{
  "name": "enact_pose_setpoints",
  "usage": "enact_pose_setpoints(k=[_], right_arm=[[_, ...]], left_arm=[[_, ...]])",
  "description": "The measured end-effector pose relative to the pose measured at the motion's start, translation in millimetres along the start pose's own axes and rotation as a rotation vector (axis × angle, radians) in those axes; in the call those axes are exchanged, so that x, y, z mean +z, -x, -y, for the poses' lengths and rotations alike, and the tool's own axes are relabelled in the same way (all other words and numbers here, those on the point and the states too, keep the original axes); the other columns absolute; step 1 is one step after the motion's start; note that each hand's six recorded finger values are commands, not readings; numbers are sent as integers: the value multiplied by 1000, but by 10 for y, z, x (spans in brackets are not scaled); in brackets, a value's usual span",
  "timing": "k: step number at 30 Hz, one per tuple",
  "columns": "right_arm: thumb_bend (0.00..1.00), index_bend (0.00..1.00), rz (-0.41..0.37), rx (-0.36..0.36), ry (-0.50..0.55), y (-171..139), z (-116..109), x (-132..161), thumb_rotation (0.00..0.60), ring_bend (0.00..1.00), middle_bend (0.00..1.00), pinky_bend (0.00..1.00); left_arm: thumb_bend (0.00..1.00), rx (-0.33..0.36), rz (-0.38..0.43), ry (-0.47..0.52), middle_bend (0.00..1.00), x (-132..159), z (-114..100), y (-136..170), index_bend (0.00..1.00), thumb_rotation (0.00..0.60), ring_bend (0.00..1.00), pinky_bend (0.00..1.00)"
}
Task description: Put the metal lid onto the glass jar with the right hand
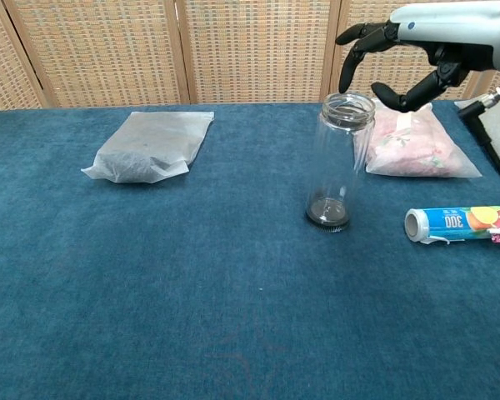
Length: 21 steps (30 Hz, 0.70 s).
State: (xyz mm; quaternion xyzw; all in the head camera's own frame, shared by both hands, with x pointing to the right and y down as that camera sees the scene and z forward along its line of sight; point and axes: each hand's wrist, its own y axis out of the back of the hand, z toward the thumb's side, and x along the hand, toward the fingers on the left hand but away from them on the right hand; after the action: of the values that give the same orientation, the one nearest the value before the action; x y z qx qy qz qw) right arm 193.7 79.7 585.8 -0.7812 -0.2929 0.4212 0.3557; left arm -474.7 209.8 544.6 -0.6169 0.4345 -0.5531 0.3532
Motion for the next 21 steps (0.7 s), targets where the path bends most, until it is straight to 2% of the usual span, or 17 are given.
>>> enact_pose_setpoints(k=[21], right_arm=[[797, 421, 16, 28, -24, 54, 139, -49, 600, 0, 0, 0]], left_arm=[[73, -3, -1, 1, 0, -2, 7, -18, 0, 600, 0, 0]])
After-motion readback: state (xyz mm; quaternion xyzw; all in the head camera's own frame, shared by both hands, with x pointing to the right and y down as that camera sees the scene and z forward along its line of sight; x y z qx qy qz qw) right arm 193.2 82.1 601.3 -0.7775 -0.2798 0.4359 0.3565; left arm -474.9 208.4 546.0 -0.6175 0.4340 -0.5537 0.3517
